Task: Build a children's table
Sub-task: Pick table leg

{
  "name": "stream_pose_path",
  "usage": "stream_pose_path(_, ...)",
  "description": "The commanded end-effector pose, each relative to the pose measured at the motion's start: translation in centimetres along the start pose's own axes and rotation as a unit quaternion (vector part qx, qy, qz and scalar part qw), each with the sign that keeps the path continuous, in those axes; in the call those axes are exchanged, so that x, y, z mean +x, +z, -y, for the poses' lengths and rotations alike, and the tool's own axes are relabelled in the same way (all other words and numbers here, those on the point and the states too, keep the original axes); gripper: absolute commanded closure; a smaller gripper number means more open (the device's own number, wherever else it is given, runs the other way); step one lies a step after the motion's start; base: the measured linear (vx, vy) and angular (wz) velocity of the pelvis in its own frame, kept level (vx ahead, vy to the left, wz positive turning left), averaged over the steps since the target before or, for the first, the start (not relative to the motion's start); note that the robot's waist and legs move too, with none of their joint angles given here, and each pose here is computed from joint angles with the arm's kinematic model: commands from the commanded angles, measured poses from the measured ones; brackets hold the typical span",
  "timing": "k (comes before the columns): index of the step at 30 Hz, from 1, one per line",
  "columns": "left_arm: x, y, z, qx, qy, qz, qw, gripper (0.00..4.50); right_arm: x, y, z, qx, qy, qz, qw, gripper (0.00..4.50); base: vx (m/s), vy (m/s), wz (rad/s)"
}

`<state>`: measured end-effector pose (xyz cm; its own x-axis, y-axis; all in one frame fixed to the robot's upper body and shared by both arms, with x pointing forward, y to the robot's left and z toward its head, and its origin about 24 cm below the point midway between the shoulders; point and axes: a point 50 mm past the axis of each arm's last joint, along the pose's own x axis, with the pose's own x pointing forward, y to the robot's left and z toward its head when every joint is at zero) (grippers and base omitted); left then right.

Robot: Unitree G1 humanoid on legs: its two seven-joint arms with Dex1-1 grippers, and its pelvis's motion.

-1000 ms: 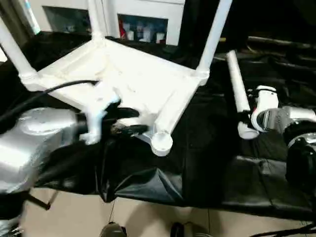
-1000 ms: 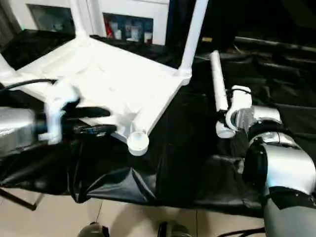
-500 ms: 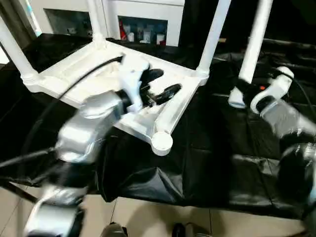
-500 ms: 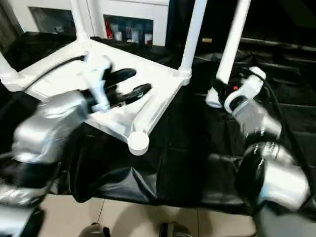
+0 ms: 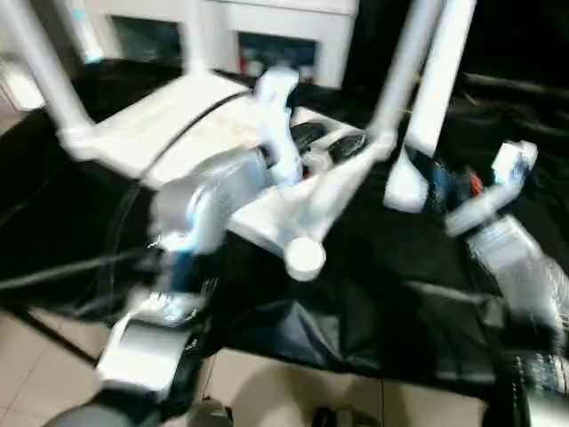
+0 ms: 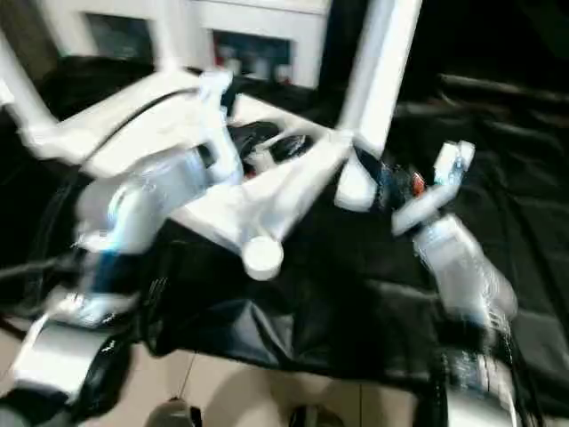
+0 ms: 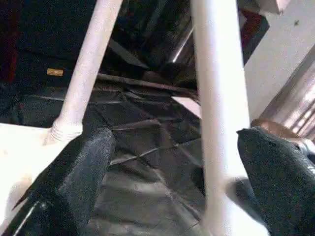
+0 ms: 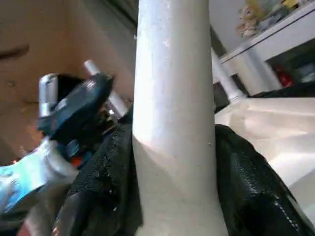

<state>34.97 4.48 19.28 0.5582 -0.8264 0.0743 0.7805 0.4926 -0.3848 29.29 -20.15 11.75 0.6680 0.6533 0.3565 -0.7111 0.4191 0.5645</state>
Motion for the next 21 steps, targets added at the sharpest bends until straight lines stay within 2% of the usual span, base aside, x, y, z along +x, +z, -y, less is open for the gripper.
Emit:
stream_pose_path(1, 0.4, 0.0, 0.3, -0.017, -0.008, -0.005, 1.000, 0.00, 0.5, 0.1, -1.2, -0.010, 0.028, -0.013, 0.999, 2.56, 0.000, 0.000, 0.00)
stream_pose_path(3, 0.6, 0.0, 1.0, -0.043, -0.032, 0.000, 0.999, 0.00, 0.8, -1.2, -1.6, -0.023, 0.024, -0.053, 0.998, 2.56, 0.000, 0.000, 0.00)
stream_pose_path(4, 0.6, 0.0, 1.0, -0.043, -0.032, 0.000, 0.999, 0.00, 0.8, -1.2, -1.6, -0.023, 0.024, -0.053, 0.998, 2.56, 0.000, 0.000, 0.00)
stream_pose_path(5, 0.6, 0.2, 1.4, -0.061, -0.046, 0.008, 0.997, 0.00, 1.2, -2.3, -1.4, -0.050, 0.002, -0.085, 0.995, 2.56, 0.000, 0.000, 0.00)
stream_pose_path(7, 0.6, 0.3, 1.5, -0.068, -0.051, 0.012, 0.996, 0.00, 1.4, -2.8, -1.3, -0.067, -0.012, -0.104, 0.992, 2.56, 0.000, 0.000, 0.00)
stream_pose_path(13, 0.6, 0.3, 1.5, -0.068, -0.051, 0.012, 0.996, 0.00, 1.4, -2.8, -1.3, -0.067, -0.012, -0.104, 0.992, 2.56, 0.000, 0.000, 0.00)
stream_pose_path(14, 0.6, 0.2, 1.6, -0.070, -0.051, 0.008, 0.996, 0.18, 1.8, -3.3, -1.6, -0.078, -0.007, -0.118, 0.990, 2.56, 0.000, 0.000, 0.00)
stream_pose_path(15, 0.3, -0.1, 1.3, -0.079, -0.029, 0.012, 0.996, 0.28, 2.8, -4.5, -1.2, -0.128, -0.039, -0.156, 0.979, 2.57, 0.000, 0.000, 0.00)
stream_pose_path(16, -0.2, -0.3, 0.8, -0.093, 0.006, 0.020, 0.995, 0.35, 3.8, -5.8, -0.6, -0.199, -0.091, -0.194, 0.956, 2.57, 0.000, 0.000, 0.00)
stream_pose_path(17, -0.3, -0.4, 0.6, -0.095, 0.019, 0.023, 0.995, 0.39, 4.1, -6.1, -0.6, -0.221, -0.098, -0.200, 0.950, 2.57, 0.000, 0.000, 0.00)
stream_pose_path(21, -0.7, -1.2, 0.1, -0.101, 0.047, 0.015, 0.994, 0.73, 5.0, -6.4, -1.8, -0.227, -0.084, -0.181, 0.953, 2.57, 0.000, 0.000, 0.00)
